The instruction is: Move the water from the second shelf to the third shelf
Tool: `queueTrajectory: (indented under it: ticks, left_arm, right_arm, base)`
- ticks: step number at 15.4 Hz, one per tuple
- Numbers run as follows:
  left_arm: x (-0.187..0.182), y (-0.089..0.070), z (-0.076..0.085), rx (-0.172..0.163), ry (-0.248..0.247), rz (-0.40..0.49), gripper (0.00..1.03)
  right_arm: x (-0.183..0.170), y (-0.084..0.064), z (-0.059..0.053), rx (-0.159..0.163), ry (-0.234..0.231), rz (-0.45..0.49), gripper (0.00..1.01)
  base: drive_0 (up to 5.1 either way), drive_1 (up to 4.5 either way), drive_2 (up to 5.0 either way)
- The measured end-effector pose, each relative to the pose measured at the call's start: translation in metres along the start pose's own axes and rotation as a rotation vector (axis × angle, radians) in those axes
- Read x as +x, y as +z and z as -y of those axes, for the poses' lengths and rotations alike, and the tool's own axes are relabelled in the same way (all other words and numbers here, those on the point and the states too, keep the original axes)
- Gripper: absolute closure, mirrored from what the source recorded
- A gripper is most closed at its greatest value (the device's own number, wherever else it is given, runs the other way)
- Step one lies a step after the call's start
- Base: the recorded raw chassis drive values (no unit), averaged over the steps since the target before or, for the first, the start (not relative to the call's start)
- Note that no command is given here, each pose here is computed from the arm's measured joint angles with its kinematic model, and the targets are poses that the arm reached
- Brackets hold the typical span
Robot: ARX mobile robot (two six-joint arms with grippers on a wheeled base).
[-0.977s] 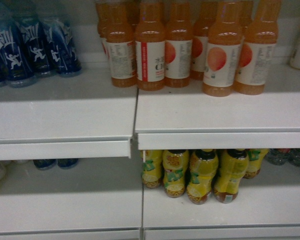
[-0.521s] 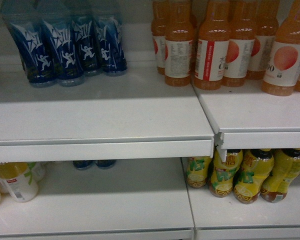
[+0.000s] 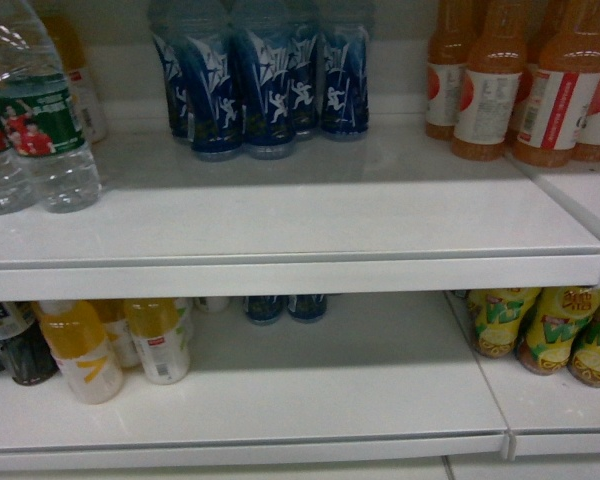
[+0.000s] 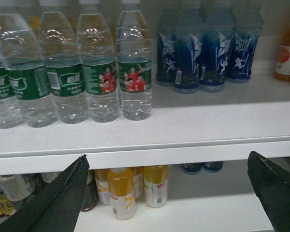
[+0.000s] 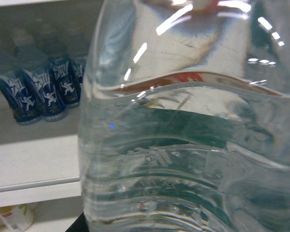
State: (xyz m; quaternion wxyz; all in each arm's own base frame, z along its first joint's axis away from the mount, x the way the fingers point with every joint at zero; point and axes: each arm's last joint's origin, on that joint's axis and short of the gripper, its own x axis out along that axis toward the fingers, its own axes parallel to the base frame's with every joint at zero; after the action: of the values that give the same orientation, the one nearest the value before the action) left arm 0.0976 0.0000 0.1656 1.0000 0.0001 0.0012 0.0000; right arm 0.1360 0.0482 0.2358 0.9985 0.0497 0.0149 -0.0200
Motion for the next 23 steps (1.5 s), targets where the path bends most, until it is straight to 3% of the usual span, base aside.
queueTrajectory:
  ticks: [23]
  left_arm:
    - [0.0000,0.0001,0.0000,0.000,0.000,0.002,0.05]
  right_arm:
    - [-0.0001,0.0002,0.0002,0.000,-0.002,0.002,0.59]
  base:
    - [-4.9,2.51,2.5]
